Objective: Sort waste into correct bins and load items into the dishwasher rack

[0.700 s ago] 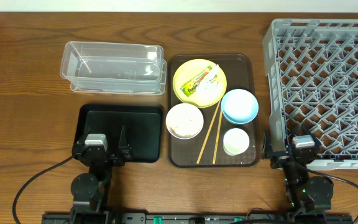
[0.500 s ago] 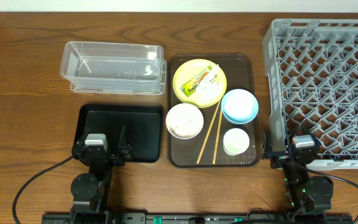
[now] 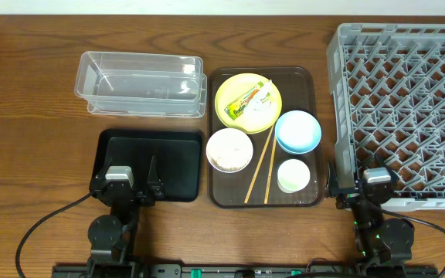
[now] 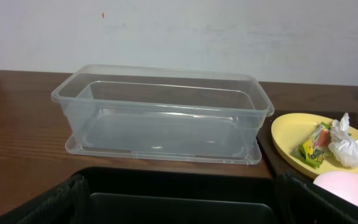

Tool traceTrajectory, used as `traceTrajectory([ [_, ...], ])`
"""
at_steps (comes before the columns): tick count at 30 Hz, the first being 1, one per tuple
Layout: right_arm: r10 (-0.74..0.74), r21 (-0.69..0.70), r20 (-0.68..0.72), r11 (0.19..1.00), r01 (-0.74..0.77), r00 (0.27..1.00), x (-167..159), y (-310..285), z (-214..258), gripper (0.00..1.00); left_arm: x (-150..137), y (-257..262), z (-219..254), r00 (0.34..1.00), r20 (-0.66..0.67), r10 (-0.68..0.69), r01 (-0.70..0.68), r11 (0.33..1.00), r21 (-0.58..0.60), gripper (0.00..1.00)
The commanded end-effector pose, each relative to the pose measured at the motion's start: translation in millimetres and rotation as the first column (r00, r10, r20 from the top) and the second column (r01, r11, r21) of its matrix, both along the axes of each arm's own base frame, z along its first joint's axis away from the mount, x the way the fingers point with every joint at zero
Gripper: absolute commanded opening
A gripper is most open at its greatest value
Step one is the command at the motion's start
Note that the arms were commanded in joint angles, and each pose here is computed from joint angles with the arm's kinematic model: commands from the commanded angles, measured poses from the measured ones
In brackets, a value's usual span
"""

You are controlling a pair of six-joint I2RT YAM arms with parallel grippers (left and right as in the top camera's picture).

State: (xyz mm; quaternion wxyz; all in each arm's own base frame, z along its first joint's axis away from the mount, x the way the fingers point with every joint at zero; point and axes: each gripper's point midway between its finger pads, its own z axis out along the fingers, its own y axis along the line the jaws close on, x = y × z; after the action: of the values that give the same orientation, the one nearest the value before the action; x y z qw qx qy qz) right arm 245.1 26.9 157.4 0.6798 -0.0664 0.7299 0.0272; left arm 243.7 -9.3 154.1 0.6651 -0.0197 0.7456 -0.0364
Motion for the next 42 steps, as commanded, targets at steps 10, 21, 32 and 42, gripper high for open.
traceTrajectory([
  [10,-0.023,-0.006,-0.007,1.000,0.023,1.000,0.6,-5.1,-2.5,0.99,0.3,2.5,-15.6,0.999,-0.033,0.011,-0.010,1.000,0.020,0.97],
  [21,-0.023,-0.006,-0.007,1.000,0.023,1.000,0.6,-5.1,-2.5,0.99,0.3,2.5,-16.6,0.999,-0.038,0.011,-0.010,1.000,0.021,0.97],
  [32,-0.023,-0.006,-0.007,1.000,0.023,1.000,0.6,-5.1,-2.5,0.99,0.3,2.5,-16.6,0.999,-0.038,0.011,-0.010,1.000,0.021,0.97],
  [42,-0.025,0.021,-0.011,0.999,0.025,1.000,0.6,-5.1,-2.5,0.99,0.2,2.5,-16.7,0.999,-0.038,0.011,-0.010,1.000,0.020,0.97],
])
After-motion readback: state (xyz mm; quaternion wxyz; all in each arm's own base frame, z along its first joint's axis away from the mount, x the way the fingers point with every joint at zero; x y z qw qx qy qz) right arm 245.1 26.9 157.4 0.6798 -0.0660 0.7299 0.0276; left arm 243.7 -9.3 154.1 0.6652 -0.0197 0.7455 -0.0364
